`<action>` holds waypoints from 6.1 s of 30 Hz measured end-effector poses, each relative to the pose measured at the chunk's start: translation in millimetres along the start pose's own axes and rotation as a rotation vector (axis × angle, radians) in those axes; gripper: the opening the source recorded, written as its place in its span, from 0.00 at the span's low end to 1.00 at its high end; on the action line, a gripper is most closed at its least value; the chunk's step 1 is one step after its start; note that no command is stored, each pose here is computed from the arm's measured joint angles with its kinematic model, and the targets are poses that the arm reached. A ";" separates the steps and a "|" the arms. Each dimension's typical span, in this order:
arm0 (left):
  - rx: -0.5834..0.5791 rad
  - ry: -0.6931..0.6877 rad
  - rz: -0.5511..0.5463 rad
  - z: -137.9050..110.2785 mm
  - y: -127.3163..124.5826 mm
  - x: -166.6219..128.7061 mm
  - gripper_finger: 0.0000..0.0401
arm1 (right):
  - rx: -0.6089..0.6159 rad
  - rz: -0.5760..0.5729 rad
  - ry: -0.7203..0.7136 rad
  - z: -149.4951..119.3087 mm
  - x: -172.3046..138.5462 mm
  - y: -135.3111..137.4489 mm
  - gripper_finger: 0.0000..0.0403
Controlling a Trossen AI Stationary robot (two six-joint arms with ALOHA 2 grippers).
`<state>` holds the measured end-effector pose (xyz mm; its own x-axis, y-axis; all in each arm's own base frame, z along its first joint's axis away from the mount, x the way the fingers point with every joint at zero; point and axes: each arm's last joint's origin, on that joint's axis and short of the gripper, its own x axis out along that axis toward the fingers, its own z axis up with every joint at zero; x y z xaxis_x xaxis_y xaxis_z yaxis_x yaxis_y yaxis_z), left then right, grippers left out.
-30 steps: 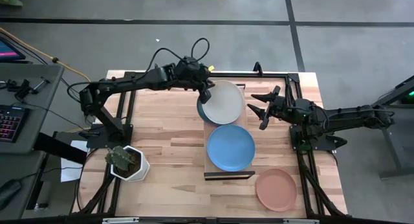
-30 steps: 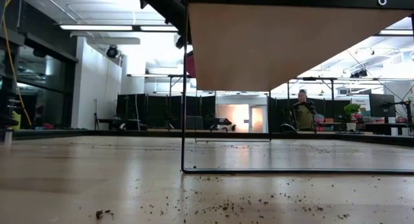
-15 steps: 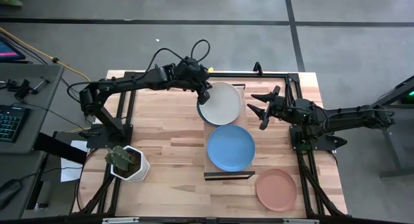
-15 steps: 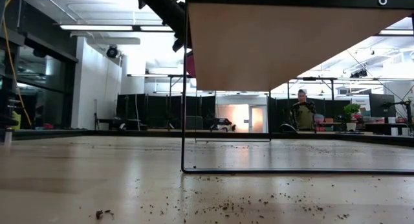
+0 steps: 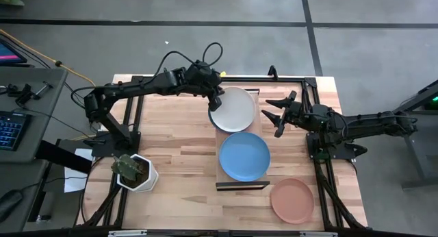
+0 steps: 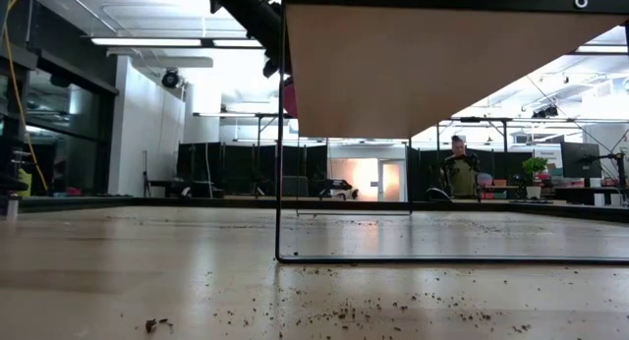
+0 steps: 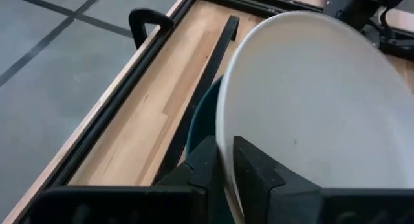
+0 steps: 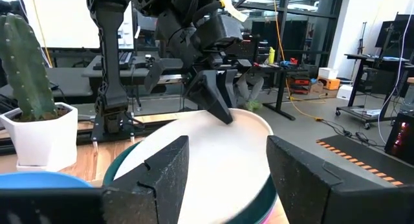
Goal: Place and stack plates onto a shelf
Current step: Stack the white plate on top of the green plate, then stack the light orange plate on top of the blue plate
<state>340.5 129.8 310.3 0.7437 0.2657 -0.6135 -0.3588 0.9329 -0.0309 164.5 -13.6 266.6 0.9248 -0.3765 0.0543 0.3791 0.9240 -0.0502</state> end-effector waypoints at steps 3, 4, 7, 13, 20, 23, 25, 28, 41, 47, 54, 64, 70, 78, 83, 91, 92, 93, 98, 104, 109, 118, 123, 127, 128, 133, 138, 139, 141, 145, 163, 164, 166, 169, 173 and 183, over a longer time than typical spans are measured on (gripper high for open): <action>0.002 0.000 -0.001 0.0 -0.4 0.0 0.15 | 0.001 0.000 0.000 -0.1 0.1 0.0 0.49; 0.002 -0.001 -0.001 0.1 -0.4 0.0 0.17 | 0.003 0.000 0.000 -0.1 0.1 0.0 0.49; 0.004 -0.005 -0.001 0.6 -0.5 -1.6 0.23 | 0.003 0.000 0.000 -0.1 0.1 0.0 0.49; 0.013 -0.066 -0.006 8.2 -1.1 -20.4 0.33 | 0.002 0.000 0.001 -0.1 0.1 0.0 0.49; 0.068 -0.157 -0.005 16.5 -2.2 -66.9 0.36 | 0.009 0.001 0.004 -0.5 0.0 0.1 0.49; 0.089 -0.217 -0.017 4.3 -7.1 -78.1 0.36 | 0.019 0.001 0.013 -1.3 0.0 0.2 0.49; 0.097 -0.271 -0.028 -12.7 -9.3 -79.0 0.36 | 0.031 0.002 0.017 -1.7 0.0 0.2 0.49; 0.081 -0.383 -0.040 -45.2 -10.5 -79.2 0.36 | 0.039 0.003 0.024 -2.4 -0.1 0.2 0.49; 0.042 -0.740 -0.148 -123.1 -10.5 -103.3 0.36 | 0.159 0.034 0.008 10.1 -4.1 0.7 0.49; 0.051 -0.712 -0.163 -134.4 -13.3 -100.8 0.36 | 0.304 0.248 0.252 59.3 -23.4 9.1 0.49; 0.067 -0.667 -0.149 -137.8 -13.1 -97.7 0.36 | 0.461 0.248 0.786 77.8 -39.9 34.9 0.49; 0.062 -0.668 -0.150 -137.7 -13.0 -97.9 0.36 | 0.532 0.015 1.419 -8.9 -57.3 87.5 0.49; 0.076 -0.637 -0.144 -140.1 -12.9 -95.9 0.36 | 0.621 -0.019 1.665 -70.7 -66.5 103.2 0.49; 0.086 -0.639 -0.140 -140.0 -12.9 -95.9 0.36 | 0.609 -0.026 1.676 -94.6 -68.0 105.0 0.49; 0.085 -0.639 -0.140 -140.0 -12.9 -95.9 0.36 | 0.594 0.026 1.672 -91.1 -66.4 107.2 0.49; 0.085 -0.638 -0.139 -140.1 -12.9 -95.8 0.36 | 0.595 0.138 1.660 -63.2 -60.9 115.0 0.49; 0.085 -0.638 -0.139 -140.1 -12.9 -95.8 0.36 | 0.600 0.154 1.654 -58.8 -60.9 117.5 0.49; 0.085 -0.637 -0.139 -140.2 -12.9 -95.8 0.36 | 0.609 0.168 1.651 -55.4 -62.0 120.6 0.49; 0.085 -0.636 -0.139 -140.3 -12.9 -95.7 0.36 | 0.590 0.228 1.673 -48.9 -82.0 135.8 0.49; 0.085 -0.629 -0.139 -140.8 -12.9 -95.4 0.36 | 0.448 0.201 1.666 -67.7 -111.8 135.6 0.49; 0.085 -0.629 -0.139 -140.7 -12.9 -95.4 0.36 | 0.399 0.146 1.680 -82.9 -120.4 128.3 0.49; 0.085 -0.625 -0.139 -141.0 -12.8 -95.2 0.36 | 0.356 0.096 1.679 -100.5 -123.6 118.2 0.49; 0.084 -0.621 -0.139 -141.2 -12.8 -95.0 0.36 | 0.352 0.087 1.652 -100.9 -122.9 117.8 0.49; 0.085 -0.621 -0.139 -141.3 -12.9 -95.0 0.36 | 0.338 0.063 1.592 -102.8 -121.0 118.1 0.49; 0.084 -0.619 -0.139 -141.4 -12.8 -94.9 0.36 | 0.334 0.056 1.581 -103.7 -120.6 118.4 0.49; 0.084 -0.613 -0.139 -141.9 -12.8 -94.5 0.36 | 0.321 0.049 1.584 -109.3 -119.7 123.2 0.49; 0.084 -0.614 -0.139 -141.8 -12.8 -94.6 0.36 | 0.278 0.042 1.630 -116.1 -120.6 125.8 0.49; 0.084 -0.614 -0.139 -141.8 -12.8 -94.6 0.36 | 0.273 0.037 1.632 -117.0 -120.6 126.2 0.48; 0.084 -0.614 -0.139 -141.8 -12.8 -94.6 0.36 | 0.263 0.027 1.637 -118.4 -120.6 126.9 0.42; 0.084 -0.614 -0.139 -141.8 -12.8 -94.6 0.36 | 0.253 0.023 1.641 -119.4 -120.7 127.0 0.22; 0.085 -0.620 -0.139 -141.3 -12.8 -94.9 0.36 | 0.415 0.250 1.590 -76.7 -120.9 117.9 0.00; 0.089 -0.621 -0.137 -141.3 -12.8 -95.0 0.36 | 0.439 0.276 1.560 -69.4 -119.6 117.7 0.00; 0.093 -0.621 -0.136 -141.3 -12.8 -94.9 0.36 | 0.501 0.319 1.489 -53.1 -116.6 117.6 0.00; 0.095 -0.621 -0.135 -141.3 -12.8 -94.9 0.36 | 0.586 0.362 1.351 -25.4 -111.0 116.2 0.00; 0.096 -0.621 -0.135 -141.3 -12.8 -94.9 0.36 | 0.690 0.431 1.169 20.9 -102.1 114.8 0.00; 0.092 -0.625 -0.136 -141.0 -12.8 -95.2 0.36 | 0.449 0.251 0.649 111.5 -70.2 99.5 0.00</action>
<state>194.8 58.3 257.8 0.9774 0.2087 -0.0328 -0.2086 0.9780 0.0089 133.8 112.3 369.0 0.8664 0.0083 -0.4992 0.2373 0.8728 0.4264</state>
